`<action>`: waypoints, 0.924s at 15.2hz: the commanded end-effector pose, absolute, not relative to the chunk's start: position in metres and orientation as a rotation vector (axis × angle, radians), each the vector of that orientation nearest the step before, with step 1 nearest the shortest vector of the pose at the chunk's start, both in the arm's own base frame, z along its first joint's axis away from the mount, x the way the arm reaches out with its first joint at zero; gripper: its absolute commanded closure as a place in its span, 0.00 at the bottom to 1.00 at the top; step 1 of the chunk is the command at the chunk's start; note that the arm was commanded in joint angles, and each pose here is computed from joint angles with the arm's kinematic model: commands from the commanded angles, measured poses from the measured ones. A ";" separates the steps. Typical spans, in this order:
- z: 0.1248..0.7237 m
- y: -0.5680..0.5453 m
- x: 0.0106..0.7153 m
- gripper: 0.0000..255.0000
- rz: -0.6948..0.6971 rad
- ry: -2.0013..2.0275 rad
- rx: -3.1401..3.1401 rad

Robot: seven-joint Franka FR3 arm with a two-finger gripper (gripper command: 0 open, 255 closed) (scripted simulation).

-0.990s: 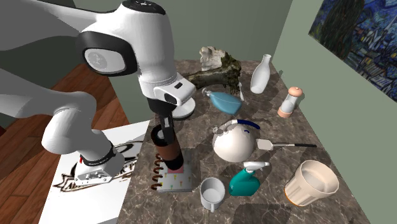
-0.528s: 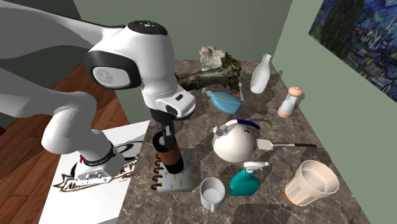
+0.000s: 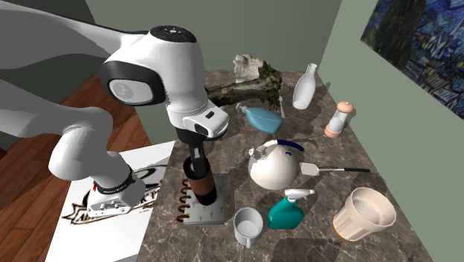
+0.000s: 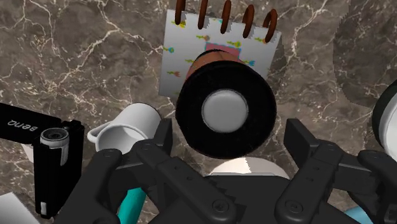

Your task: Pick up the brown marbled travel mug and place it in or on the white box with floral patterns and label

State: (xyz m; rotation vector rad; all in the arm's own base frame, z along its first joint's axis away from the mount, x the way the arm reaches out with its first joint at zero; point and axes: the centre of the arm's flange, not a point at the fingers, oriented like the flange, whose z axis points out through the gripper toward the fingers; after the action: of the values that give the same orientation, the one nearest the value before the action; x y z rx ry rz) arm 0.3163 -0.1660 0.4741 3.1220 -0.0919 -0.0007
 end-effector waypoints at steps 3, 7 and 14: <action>0.474 -0.166 0.316 0.00 -0.001 -0.092 3.122; 0.514 -0.165 0.316 0.00 -0.001 -0.092 3.122; 0.524 -0.165 0.316 0.00 -0.001 -0.092 3.122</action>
State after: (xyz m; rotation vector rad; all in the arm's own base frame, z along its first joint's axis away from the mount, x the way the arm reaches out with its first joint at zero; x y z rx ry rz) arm 0.3161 -0.1651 0.5238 3.1222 -0.0920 -0.0011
